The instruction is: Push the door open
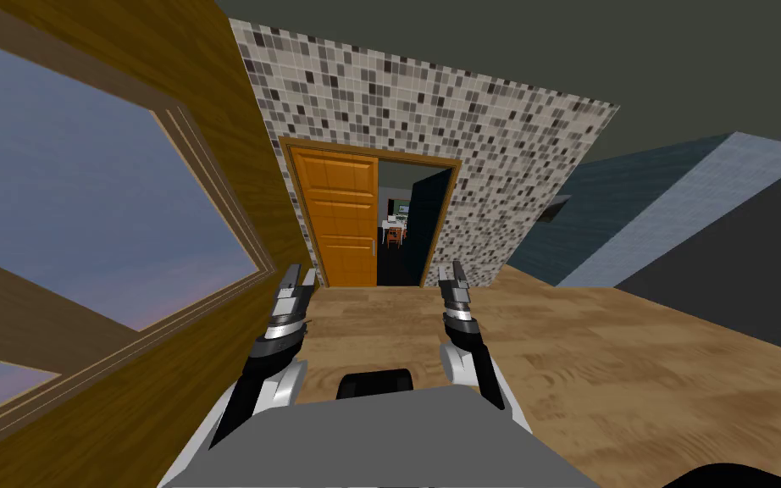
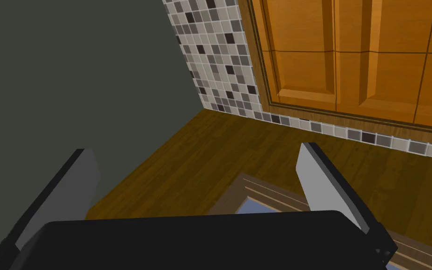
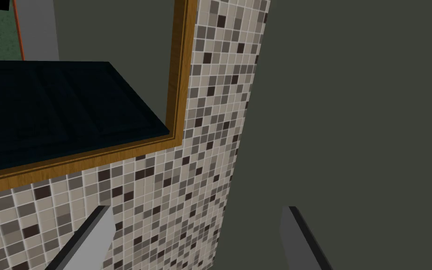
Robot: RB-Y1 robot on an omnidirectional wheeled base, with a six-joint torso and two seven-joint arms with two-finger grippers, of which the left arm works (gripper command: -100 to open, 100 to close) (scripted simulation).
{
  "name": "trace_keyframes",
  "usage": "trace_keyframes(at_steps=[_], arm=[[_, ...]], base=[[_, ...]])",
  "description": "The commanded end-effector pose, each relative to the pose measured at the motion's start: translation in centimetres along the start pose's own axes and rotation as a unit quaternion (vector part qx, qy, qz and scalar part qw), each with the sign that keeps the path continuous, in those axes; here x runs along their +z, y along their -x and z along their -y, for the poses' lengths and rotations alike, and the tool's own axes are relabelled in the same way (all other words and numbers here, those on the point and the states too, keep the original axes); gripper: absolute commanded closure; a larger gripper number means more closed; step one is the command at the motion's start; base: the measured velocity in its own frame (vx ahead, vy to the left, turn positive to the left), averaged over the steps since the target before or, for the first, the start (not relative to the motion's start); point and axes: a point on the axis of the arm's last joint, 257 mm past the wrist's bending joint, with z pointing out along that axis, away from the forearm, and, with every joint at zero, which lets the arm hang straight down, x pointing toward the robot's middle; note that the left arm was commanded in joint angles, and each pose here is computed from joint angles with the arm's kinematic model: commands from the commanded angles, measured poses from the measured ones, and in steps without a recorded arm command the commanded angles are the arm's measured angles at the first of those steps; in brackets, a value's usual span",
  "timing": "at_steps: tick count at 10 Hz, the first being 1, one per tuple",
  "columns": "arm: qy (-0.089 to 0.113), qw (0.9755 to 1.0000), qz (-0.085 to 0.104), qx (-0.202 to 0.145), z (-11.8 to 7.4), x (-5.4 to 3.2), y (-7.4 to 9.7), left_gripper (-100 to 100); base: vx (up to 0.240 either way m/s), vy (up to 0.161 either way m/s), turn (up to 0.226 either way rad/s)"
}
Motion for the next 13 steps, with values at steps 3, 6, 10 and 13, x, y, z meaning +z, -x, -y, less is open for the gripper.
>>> trace_keyframes(at_steps=[3,6,10,13], arm=[[0.016,0.9986,-0.003,-0.050,-2.5,-0.59,-0.3,-100],[0.033,0.9948,-0.001,-0.097,-4.9,-1.17,-0.4,-100],[0.049,0.9886,0.005,-0.142,-7.3,-1.79,-0.3,-100],[0.063,0.9817,0.013,-0.179,-9.2,-2.34,-0.2,-100]], base=[[0.094,0.027,-0.105],[0.125,-0.001,-0.101],[0.084,0.018,-0.077],[0.084,0.011,-0.084]])
